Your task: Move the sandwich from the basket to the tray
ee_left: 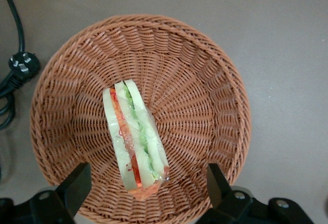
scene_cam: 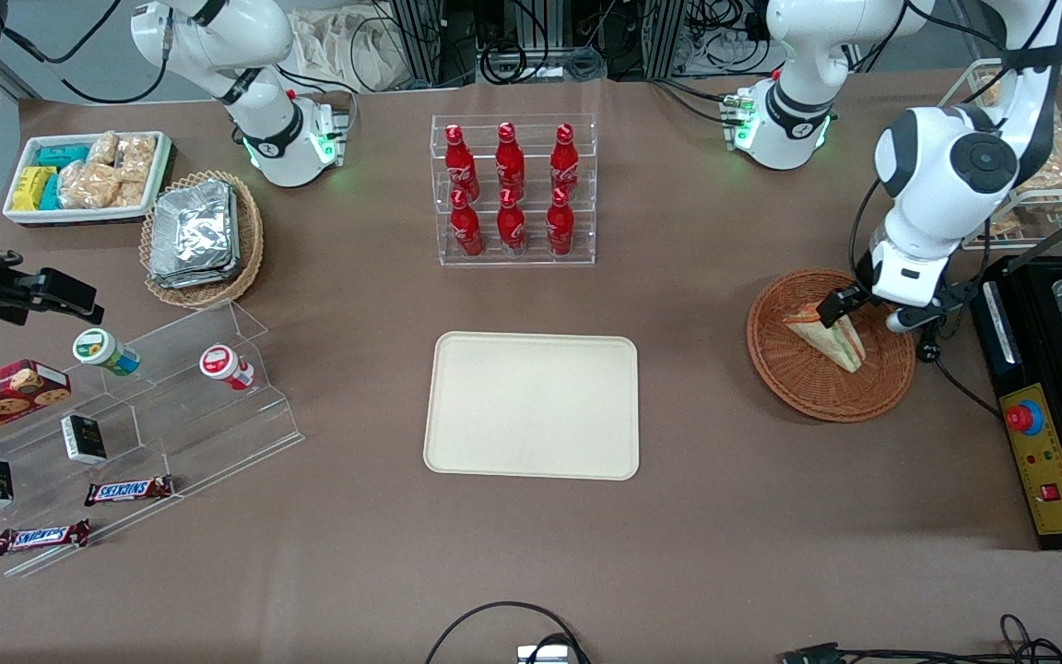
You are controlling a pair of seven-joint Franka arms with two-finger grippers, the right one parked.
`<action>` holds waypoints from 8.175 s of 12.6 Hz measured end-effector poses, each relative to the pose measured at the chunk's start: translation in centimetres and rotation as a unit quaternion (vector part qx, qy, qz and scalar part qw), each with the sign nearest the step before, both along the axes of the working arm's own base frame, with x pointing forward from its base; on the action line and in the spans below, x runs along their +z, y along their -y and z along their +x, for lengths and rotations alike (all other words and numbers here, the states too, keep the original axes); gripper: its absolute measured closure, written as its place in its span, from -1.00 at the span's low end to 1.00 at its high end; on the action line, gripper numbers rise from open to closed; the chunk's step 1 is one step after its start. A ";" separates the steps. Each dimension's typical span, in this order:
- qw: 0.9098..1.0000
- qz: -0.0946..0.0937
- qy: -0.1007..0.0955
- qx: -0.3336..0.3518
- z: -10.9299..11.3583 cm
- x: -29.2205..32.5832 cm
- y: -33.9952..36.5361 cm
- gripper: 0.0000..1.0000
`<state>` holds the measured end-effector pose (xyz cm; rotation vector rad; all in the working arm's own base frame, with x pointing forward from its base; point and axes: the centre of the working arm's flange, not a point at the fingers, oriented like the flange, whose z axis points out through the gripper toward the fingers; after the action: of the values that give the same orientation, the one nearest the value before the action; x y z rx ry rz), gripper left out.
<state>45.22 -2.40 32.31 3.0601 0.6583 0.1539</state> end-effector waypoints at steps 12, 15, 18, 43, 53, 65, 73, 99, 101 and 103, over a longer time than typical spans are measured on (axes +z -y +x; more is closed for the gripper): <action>0.999 -0.011 0.025 0.029 -1.6 -7.6 -0.7 -0.95; 0.999 -0.011 0.020 0.030 -2.0 -8.1 -0.8 -0.50; 0.999 -0.011 0.017 0.031 -2.1 -8.3 -0.9 0.17; 0.950 -0.026 -0.008 -0.310 5.2 4.3 23.6 0.51; 0.950 -0.056 -0.040 -0.306 8.2 -3.3 34.3 0.33; 0.954 -0.038 -0.019 -0.298 7.7 -9.3 37.3 0.08; 0.969 -0.046 -0.001 -0.243 10.1 -5.8 38.0 -0.97; 0.981 0.092 -0.067 -0.157 16.1 21.3 10.2 -1.00; 0.979 0.089 -0.067 -0.174 15.9 22.0 8.0 -1.00; 0.977 0.074 -0.065 -0.190 15.4 23.0 6.6 -1.00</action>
<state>60.61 -9.01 55.36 3.2869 0.0539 -0.0009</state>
